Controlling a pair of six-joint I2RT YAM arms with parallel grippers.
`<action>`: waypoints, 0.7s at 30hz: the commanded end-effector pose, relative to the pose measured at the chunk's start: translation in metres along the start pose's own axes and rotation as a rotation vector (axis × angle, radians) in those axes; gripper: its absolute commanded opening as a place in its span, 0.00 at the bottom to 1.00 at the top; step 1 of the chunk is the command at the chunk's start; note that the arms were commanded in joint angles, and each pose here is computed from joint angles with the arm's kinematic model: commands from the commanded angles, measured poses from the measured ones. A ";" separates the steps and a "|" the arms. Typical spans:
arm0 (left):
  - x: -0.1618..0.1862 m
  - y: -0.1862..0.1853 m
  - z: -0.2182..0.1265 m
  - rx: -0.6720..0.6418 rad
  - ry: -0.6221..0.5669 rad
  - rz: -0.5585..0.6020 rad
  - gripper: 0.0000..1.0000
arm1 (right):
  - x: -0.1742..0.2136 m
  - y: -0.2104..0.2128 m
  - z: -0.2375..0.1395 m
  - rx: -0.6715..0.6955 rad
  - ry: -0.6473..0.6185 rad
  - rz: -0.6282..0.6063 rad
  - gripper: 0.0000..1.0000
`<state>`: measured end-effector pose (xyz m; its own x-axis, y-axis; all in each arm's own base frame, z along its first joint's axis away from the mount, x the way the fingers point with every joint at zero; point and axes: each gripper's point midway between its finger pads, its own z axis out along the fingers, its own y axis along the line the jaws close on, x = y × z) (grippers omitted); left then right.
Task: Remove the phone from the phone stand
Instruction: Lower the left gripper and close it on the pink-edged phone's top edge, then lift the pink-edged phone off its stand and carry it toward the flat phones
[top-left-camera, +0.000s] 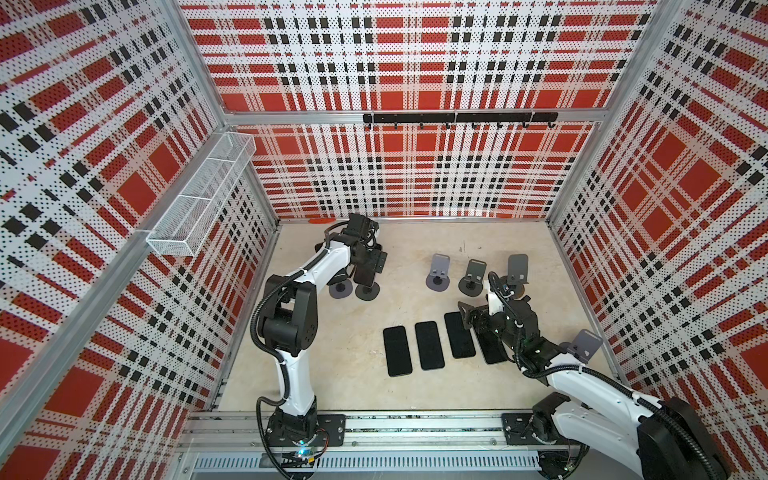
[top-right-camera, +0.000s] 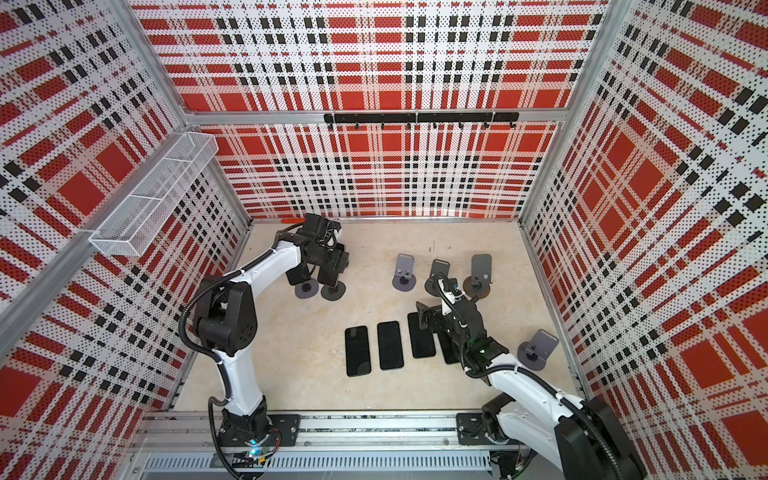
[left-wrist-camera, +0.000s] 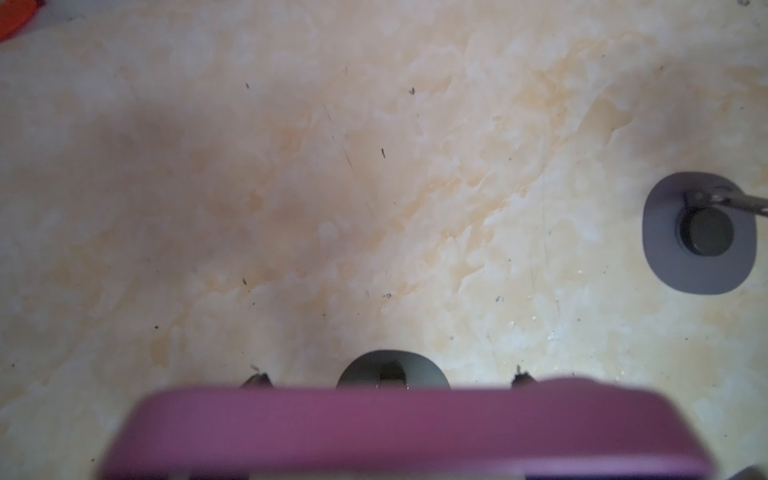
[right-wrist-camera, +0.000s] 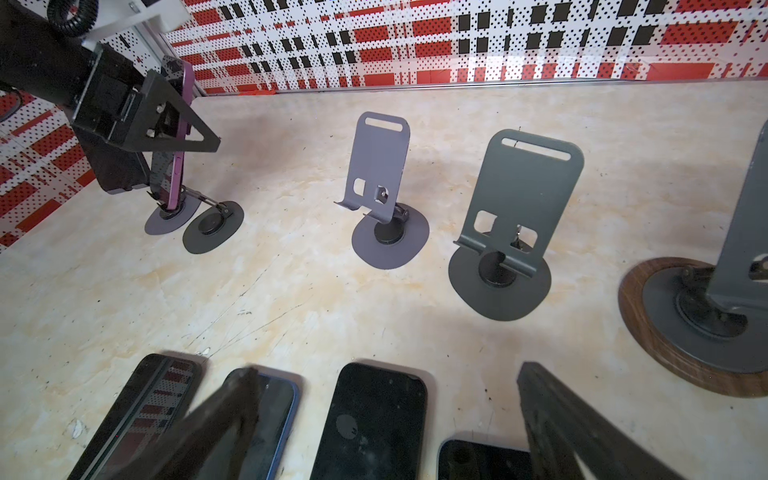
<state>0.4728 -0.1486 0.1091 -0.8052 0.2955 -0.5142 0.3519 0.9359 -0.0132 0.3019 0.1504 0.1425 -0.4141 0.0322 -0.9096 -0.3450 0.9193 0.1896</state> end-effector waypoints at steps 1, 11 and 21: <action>-0.002 0.004 -0.018 -0.021 -0.017 0.018 0.91 | -0.013 0.004 0.001 -0.016 -0.037 0.001 1.00; -0.014 0.009 -0.025 -0.034 -0.050 0.010 0.83 | -0.009 0.002 0.005 -0.005 -0.019 0.003 1.00; -0.025 0.008 -0.032 -0.045 -0.073 -0.043 0.72 | -0.002 -0.001 0.011 0.006 -0.001 0.016 1.00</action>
<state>0.4714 -0.1389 0.1171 -0.8135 0.2725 -0.5137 0.3126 0.9498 0.0088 0.3049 0.1532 0.1269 -0.4524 0.0226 -0.8915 -0.3389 0.9203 0.1953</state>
